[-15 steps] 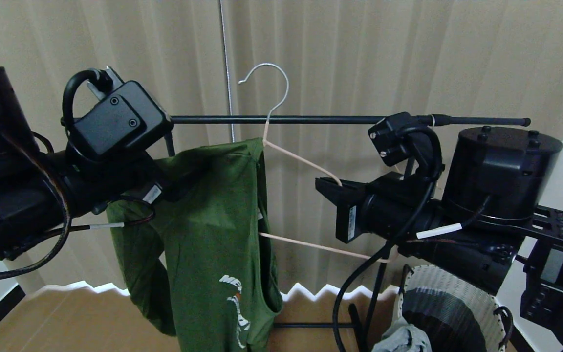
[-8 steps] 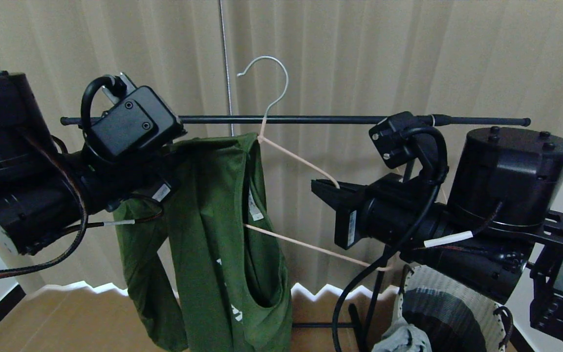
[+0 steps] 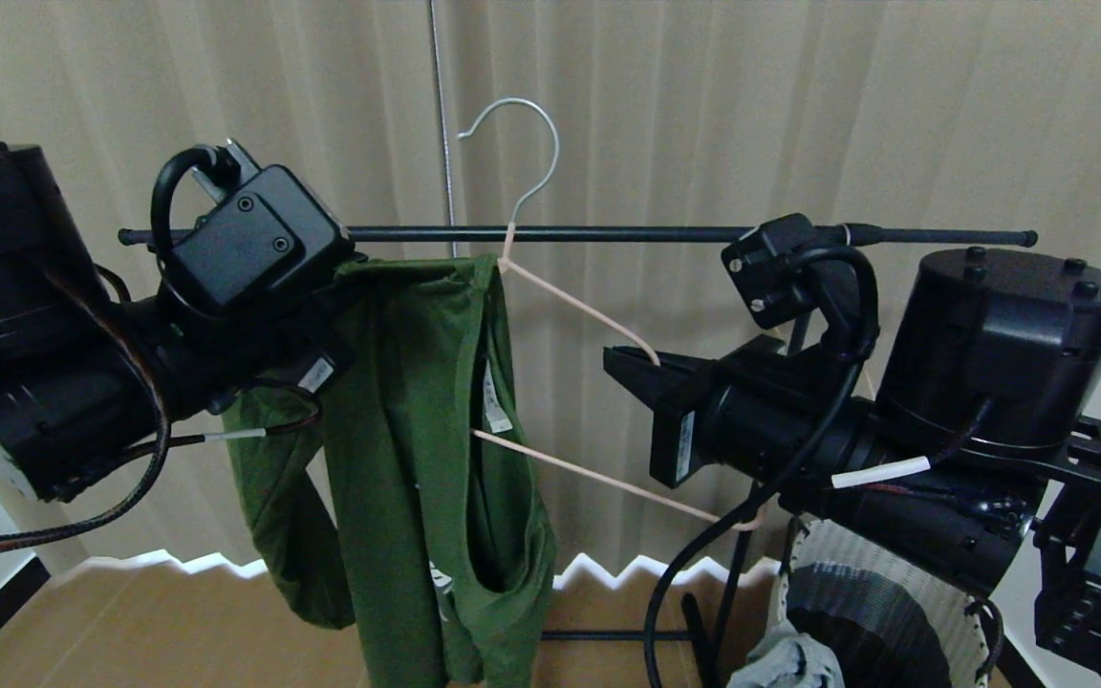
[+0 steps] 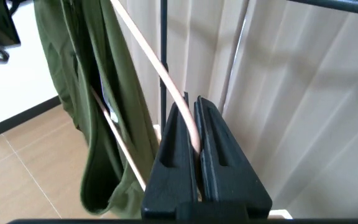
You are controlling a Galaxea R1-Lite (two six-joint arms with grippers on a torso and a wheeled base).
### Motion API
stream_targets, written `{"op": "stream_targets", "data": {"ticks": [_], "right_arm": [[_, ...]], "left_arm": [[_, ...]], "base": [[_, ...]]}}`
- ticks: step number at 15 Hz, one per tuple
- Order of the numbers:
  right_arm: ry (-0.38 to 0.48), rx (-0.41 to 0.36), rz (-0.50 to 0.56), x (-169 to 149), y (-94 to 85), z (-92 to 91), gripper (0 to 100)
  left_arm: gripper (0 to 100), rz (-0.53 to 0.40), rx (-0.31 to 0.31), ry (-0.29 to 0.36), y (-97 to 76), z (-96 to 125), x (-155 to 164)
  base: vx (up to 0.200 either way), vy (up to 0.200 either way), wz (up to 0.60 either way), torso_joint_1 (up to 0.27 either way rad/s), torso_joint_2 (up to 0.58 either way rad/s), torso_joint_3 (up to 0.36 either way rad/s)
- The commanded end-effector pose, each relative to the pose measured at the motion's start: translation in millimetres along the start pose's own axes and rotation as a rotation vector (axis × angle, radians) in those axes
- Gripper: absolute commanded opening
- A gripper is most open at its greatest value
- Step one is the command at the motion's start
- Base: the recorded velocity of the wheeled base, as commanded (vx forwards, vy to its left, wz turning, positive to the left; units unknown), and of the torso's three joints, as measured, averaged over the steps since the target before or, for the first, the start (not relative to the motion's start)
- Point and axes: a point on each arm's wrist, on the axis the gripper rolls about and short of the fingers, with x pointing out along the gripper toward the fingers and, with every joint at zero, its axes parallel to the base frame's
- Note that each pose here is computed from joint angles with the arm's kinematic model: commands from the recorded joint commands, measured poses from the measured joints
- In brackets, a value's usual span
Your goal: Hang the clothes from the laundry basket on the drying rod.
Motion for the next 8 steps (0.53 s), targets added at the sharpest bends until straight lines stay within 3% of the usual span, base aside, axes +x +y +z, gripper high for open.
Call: {"op": "stream_targets", "data": {"ticks": [1,3,4,6,8], "right_arm": [[0.011,-0.004,-0.002,0.3,-0.1,-3.0,100],[0.018,-0.011,-0.007,1.0,-0.3,-5.7,100],[0.019,-0.011,-0.016,0.8,-1.9,-5.7,100],[0.039,-0.025,-0.02,-1.9,-3.3,-11.5,100],[0.082,-0.087,-0.023,-4.6,-4.8,-24.5,100]], "left_arm": [[0,0.002,0.001,0.001,-1.9,-1.8,-1.0],[0,0.04,-0.001,0.024,-2.1,-5.2,0.3],[0,0.087,-0.002,0.092,-1.9,-10.4,0.4],[0,0.093,-0.005,0.128,-5.7,-14.8,0.5],[0,0.169,-0.031,0.208,-4.4,-16.8,0.4]], "base": [[0.0,0.0,0.0,0.0,0.0,0.0],[0.0,0.0,0.0,0.0,0.0,0.0],[0.0,0.0,0.0,0.0,0.0,0.0],[0.0,0.0,0.0,0.0,0.0,0.0],[0.0,0.0,0.0,0.0,0.0,0.0]]}}
